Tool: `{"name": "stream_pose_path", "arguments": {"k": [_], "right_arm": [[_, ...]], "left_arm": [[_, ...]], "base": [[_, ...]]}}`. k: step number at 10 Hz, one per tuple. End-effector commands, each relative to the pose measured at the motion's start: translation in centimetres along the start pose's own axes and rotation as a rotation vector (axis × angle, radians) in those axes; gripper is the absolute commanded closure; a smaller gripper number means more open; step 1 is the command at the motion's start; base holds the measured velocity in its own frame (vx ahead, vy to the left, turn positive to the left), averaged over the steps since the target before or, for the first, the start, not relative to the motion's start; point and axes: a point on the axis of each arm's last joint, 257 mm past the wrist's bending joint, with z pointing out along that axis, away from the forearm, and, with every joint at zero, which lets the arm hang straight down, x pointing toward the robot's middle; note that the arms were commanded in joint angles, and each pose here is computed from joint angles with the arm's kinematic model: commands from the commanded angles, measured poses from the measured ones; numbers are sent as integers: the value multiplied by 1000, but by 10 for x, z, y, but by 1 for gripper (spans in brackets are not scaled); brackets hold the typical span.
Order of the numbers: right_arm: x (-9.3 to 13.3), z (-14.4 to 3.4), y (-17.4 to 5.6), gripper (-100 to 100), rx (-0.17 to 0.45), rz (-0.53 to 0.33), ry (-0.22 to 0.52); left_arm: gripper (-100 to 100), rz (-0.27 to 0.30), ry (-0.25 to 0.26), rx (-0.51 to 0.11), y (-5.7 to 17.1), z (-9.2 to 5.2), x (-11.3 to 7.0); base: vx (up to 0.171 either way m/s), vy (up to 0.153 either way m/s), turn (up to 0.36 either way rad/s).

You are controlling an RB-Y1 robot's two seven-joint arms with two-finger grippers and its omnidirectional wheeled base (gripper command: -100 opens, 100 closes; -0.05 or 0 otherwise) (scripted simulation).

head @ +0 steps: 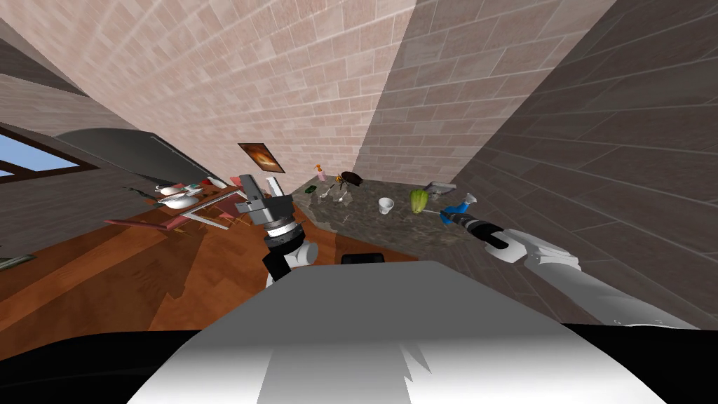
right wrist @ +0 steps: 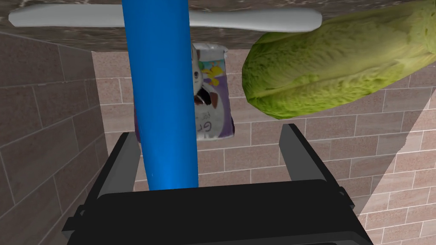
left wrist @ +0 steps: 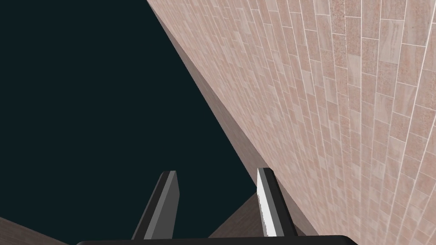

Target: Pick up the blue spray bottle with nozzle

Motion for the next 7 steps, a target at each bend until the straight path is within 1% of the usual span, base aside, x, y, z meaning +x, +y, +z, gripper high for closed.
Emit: {"name": "stream_pose_path", "arguments": {"k": [1, 2, 3, 4, 5, 6, 7], "right_arm": [[3, 1, -15, -100, 29, 5, 3], [9, -3, -28, -100, 56, 8, 16], [13, -4, -35, -100, 70, 9, 22], [13, -4, -35, -100, 70, 9, 22], [12, 4, -23, -100, 28, 4, 25], [2, 8, -26, -100, 27, 10, 9], [-5, 12, -34, -100, 45, 16, -3]], "left_arm": [[0, 0, 0, 0, 0, 0, 0], [0, 0, 0, 0, 0, 0, 0], [0, 0, 0, 0, 0, 0, 0], [0, 0, 0, 0, 0, 0, 0], [0, 0, 0, 0, 0, 0, 0], [0, 0, 0, 0, 0, 0, 0], [0, 0, 0, 0, 0, 0, 0]], "base": [[-20, -2, -22], [1, -10, -1], [8, -8, 1], [6, -5, -1], [-60, 56, 231], [-101, 63, 108], [-65, 30, -21]]}}
